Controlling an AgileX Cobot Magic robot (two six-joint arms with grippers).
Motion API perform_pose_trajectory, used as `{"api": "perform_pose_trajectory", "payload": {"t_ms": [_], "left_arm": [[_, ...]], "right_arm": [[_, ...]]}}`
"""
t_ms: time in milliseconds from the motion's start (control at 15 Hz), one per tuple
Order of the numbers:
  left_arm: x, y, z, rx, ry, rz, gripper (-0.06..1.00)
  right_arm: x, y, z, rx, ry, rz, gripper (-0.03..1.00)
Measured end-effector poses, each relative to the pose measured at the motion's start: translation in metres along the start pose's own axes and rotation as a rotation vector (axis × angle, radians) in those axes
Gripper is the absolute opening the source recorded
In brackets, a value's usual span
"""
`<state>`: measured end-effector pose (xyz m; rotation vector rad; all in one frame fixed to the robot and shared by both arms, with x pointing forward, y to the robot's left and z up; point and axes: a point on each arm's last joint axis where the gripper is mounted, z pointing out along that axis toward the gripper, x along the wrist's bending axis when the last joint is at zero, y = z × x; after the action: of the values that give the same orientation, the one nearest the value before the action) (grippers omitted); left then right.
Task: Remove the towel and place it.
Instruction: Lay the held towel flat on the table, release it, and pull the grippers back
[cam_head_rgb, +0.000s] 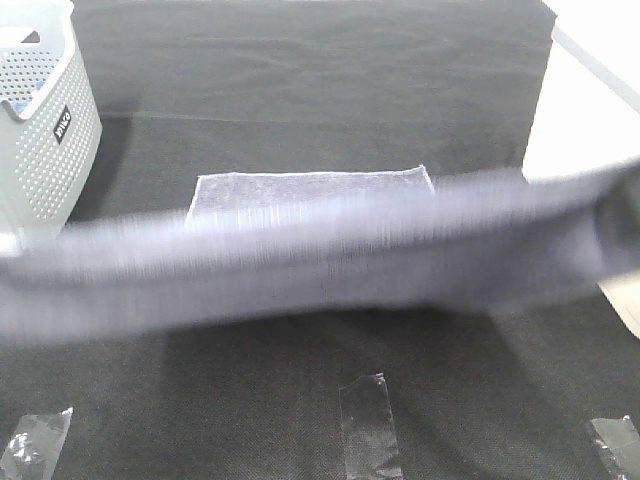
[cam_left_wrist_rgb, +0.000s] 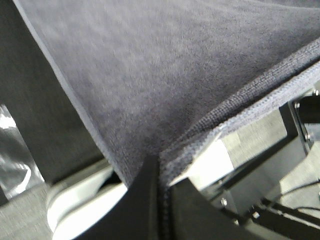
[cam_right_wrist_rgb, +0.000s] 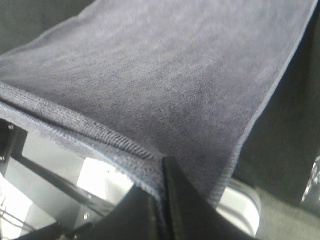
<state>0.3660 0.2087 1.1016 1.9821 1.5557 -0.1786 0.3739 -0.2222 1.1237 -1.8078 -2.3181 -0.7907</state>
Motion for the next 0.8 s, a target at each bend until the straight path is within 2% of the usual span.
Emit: {"api": "perform_pose_trajectory", "payload": {"t_ms": [467,733,800], "left_arm": [[0.022,-0.044,0.048,0.209,-0.062,-0.175,0.00],[0.016,-0.073,0.064,0.356,-0.063,-0.157,0.00],[0.015,-0.074,0.065,0.365,-0.059,-0.160,0.00]], "right_arm": [[-0.020,-0.033,0.049,0.207,0.012,0.101,0.02],[-0.028,-0.056,0.071,0.327,0.050,0.169,0.02],[-0.029,-0.058,0.073,0.336,0.050,0.172,0.02]]}}
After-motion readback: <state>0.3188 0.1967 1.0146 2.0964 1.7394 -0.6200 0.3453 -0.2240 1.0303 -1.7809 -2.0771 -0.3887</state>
